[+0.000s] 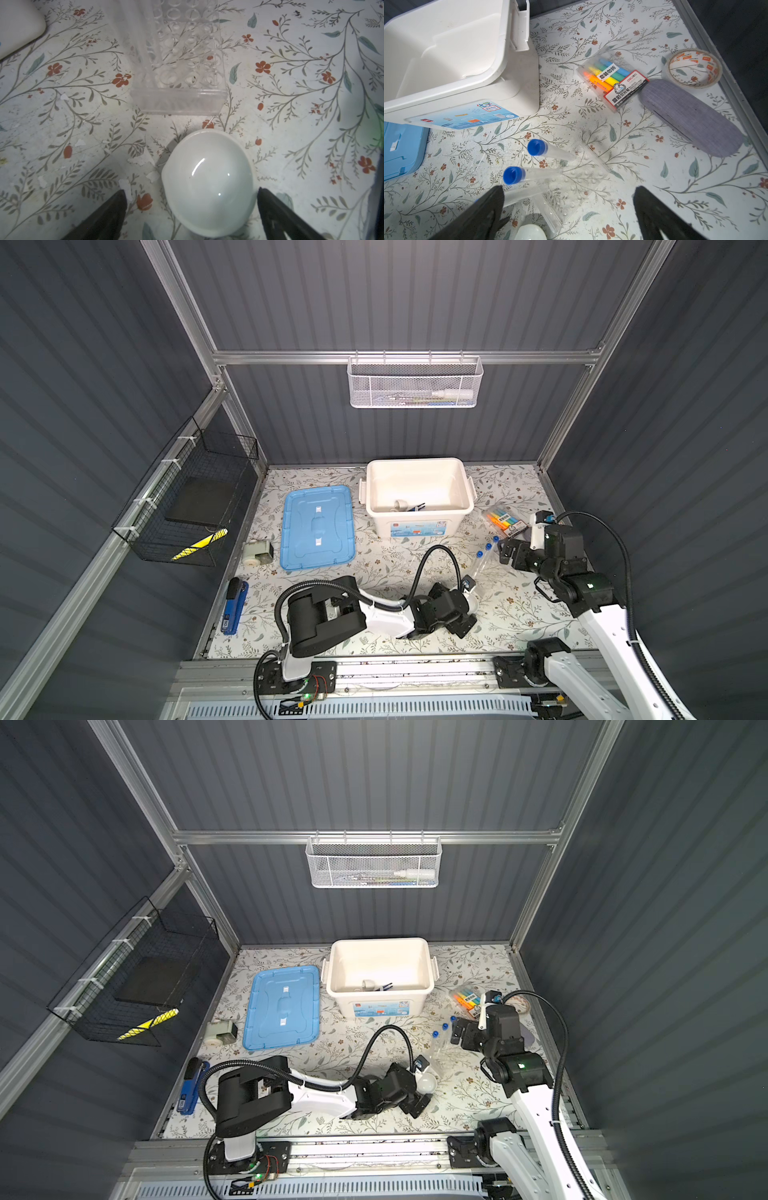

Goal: Organize the chemistry lab equipment
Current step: 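Move the left gripper down over the small white dish, then close the left gripper on the rim of the white dish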

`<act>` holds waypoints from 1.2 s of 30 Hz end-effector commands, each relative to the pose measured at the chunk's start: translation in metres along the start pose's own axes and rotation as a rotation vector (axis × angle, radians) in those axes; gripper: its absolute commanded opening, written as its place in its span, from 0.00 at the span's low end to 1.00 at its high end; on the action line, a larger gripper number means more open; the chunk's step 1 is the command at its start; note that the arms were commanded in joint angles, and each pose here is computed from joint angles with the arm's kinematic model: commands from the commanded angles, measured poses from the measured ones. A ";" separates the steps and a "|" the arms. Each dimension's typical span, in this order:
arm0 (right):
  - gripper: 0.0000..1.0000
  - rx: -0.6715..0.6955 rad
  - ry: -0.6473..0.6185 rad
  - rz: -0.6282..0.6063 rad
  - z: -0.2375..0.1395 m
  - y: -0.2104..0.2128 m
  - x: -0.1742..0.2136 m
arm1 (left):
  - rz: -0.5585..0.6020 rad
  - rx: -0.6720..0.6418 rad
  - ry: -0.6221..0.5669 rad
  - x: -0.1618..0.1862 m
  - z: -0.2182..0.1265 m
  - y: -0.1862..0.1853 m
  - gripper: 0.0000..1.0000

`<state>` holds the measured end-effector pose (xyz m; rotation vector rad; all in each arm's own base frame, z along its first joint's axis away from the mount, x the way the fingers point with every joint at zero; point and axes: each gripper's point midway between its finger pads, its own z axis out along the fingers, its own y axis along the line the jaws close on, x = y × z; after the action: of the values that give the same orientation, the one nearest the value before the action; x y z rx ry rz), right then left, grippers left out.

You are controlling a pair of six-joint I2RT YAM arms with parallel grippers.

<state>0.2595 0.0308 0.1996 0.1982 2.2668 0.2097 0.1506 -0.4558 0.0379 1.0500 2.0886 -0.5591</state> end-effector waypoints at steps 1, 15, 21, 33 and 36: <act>0.99 0.016 -0.019 0.005 0.000 -0.004 -0.002 | 0.032 0.014 -0.013 -0.007 0.005 -0.006 1.00; 0.99 0.012 -0.008 0.012 0.003 -0.006 0.002 | 0.074 -0.022 -0.013 -0.010 0.016 -0.003 1.00; 0.99 0.009 -0.004 0.014 0.004 -0.006 0.003 | 0.075 -0.026 -0.024 -0.015 0.022 -0.005 1.00; 0.99 0.013 0.001 0.016 0.004 -0.008 0.005 | 0.048 -0.039 -0.034 -0.016 0.029 0.001 0.98; 0.99 0.012 0.004 0.017 0.005 -0.008 0.006 | 0.045 -0.042 -0.036 -0.017 0.030 0.004 0.95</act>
<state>0.2615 0.0250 0.1962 0.2249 2.2596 0.2042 0.1649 -0.4768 0.0297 1.0766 2.0451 -0.5131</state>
